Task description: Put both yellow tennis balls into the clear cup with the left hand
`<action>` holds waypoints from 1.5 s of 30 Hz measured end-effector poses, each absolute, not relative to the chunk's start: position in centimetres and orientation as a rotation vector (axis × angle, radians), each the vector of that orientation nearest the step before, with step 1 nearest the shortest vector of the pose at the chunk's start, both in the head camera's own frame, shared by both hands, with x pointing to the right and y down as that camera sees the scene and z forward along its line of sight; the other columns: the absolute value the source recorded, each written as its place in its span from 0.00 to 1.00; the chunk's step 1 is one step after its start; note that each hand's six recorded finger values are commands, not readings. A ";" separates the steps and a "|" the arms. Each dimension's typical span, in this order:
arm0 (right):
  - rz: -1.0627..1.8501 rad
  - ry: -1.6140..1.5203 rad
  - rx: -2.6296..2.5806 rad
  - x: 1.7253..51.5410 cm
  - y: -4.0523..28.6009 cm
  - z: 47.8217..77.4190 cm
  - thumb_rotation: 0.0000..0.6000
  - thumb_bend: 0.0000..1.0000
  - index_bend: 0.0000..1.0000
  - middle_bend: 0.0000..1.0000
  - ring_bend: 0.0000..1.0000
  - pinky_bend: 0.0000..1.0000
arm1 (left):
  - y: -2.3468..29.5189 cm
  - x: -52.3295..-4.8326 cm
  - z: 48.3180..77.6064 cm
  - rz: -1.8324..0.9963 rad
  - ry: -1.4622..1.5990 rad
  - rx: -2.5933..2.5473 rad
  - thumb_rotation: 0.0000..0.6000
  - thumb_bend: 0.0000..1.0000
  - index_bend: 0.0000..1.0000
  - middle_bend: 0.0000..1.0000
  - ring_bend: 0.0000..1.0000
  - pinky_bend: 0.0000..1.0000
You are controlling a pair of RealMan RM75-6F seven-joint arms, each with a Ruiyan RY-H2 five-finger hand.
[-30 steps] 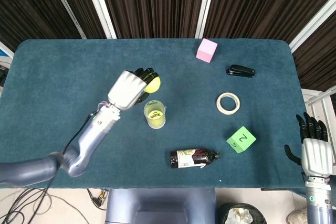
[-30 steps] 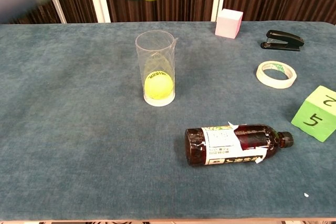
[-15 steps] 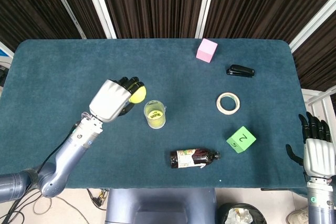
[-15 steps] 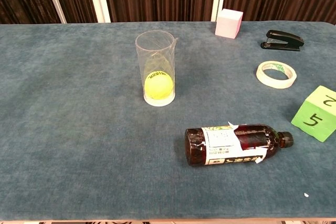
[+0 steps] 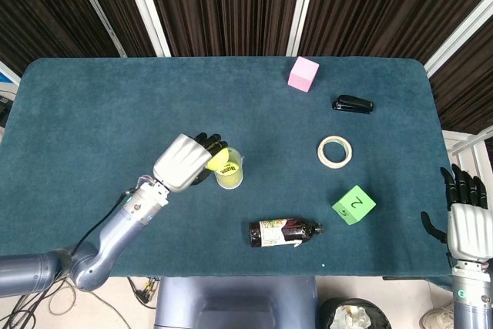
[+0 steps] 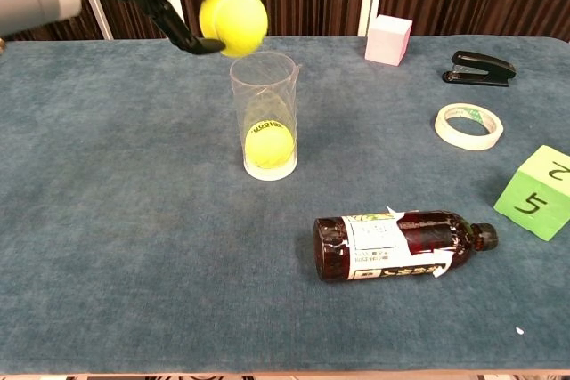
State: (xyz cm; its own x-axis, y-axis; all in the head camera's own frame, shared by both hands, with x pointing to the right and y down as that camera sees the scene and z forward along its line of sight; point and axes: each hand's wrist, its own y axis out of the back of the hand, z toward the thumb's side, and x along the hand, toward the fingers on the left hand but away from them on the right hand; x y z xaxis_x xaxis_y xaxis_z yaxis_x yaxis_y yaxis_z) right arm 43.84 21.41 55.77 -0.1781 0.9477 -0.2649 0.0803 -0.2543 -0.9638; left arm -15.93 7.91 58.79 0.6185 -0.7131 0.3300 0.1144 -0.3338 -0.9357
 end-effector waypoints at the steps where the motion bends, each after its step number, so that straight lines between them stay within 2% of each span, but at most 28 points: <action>1: 1.519 -1.257 -1.352 43.8 21.4 55.7 1.00 0.35 0.09 0.00 0.00 0.00 | 8.0 -15.8 58.9 -0.913 0.491 -1.716 1.00 0.29 0.44 0.46 0.46 0.75; 7: 1.514 -1.253 -1.361 43.7 21.4 55.7 1.00 0.35 0.09 0.00 0.00 0.00 | 8.3 -15.1 59.2 -0.912 0.492 -1.730 1.00 0.16 0.38 0.33 0.36 0.66; 11: 1.513 -1.254 -1.363 43.7 21.4 55.6 1.00 0.35 0.09 0.00 0.00 0.00 | 8.4 -14.8 59.2 -0.914 0.495 -1.723 1.00 0.10 0.34 0.25 0.26 0.53; 14: 1.515 -1.256 -1.362 43.8 21.4 55.6 1.00 0.35 0.09 0.00 0.00 0.00 | 8.5 -14.7 59.3 -0.921 0.498 -1.732 1.00 0.09 0.31 0.21 0.21 0.46; 19: 1.515 -1.259 -1.360 43.8 21.4 55.5 1.00 0.35 0.09 0.00 0.00 0.00 | 8.4 -14.4 59.1 -0.923 0.521 -1.747 1.00 0.09 0.31 0.19 0.19 0.44; 28: 1.519 -1.255 -1.374 43.6 21.5 55.8 1.00 0.35 0.09 0.00 0.00 0.00 | 7.8 -15.4 57.2 -0.898 0.580 -1.676 1.00 0.09 0.30 0.21 0.22 0.40; 32: 1.532 -1.243 -1.391 43.7 21.5 56.2 1.00 0.35 0.09 0.00 0.00 0.00 | 8.1 -18.2 55.8 -0.941 0.618 -1.550 1.00 0.09 0.28 0.16 0.16 0.33; 36: 1.533 -1.238 -1.400 43.9 21.3 56.3 1.00 0.35 0.09 0.00 0.00 0.00 | 9.3 -22.7 54.6 -1.000 0.702 -1.436 1.00 0.09 0.25 0.15 0.14 0.31; 39: 1.529 -1.251 -1.399 44.0 21.2 56.1 1.00 0.35 0.09 0.00 0.00 0.00 | 11.1 -27.4 54.0 -1.080 0.791 -1.406 1.00 0.09 0.24 0.13 0.13 0.30; 45: 1.512 -1.262 -1.402 43.8 21.3 55.8 1.00 0.35 0.09 0.00 0.00 0.00 | 15.1 -36.3 53.4 -1.245 0.912 -1.395 1.00 0.05 0.20 0.06 0.05 0.20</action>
